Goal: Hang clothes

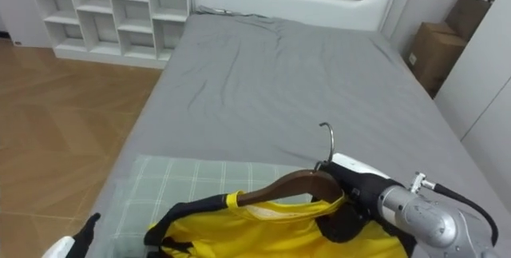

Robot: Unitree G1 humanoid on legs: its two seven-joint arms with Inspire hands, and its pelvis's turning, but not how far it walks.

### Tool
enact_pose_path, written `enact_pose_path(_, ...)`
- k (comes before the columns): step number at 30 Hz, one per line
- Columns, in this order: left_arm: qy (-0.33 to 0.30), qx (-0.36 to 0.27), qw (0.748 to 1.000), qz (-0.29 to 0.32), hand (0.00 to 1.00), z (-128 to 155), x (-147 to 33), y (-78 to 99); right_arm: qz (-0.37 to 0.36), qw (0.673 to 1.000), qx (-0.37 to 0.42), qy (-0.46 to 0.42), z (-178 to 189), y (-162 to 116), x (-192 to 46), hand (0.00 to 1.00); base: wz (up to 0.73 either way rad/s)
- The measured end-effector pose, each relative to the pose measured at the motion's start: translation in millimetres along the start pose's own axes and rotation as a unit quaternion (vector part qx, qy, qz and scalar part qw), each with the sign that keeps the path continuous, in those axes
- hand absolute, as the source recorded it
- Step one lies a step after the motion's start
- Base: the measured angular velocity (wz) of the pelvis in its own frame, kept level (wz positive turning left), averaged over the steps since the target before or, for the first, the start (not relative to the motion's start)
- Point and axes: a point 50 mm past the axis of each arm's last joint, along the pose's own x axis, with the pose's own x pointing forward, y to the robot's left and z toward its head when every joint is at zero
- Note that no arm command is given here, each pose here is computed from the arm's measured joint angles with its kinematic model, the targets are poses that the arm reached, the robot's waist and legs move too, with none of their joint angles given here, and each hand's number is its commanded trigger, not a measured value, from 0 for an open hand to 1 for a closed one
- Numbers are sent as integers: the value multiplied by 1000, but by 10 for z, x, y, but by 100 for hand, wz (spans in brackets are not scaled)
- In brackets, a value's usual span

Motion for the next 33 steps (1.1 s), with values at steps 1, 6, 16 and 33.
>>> enact_pose_path(1,4,0,1000,-1,0,-16,-2,-5,0,1000,-1,-2,11,-5,-3,100,4)
enact_pose_path(6,34,2,999,-11,0,-155,-59,-54,-3,1000,-2,-10,46,-42,-25,100,0)
enact_pose_path(16,66,-16,997,-33,0,-279,-158,-176,4,1000,11,6,-25,-62,-45,100,0)
enact_pose_path(33,154,-43,987,-32,0,-645,-292,-244,-40,999,23,8,-57,-288,-185,100,0)
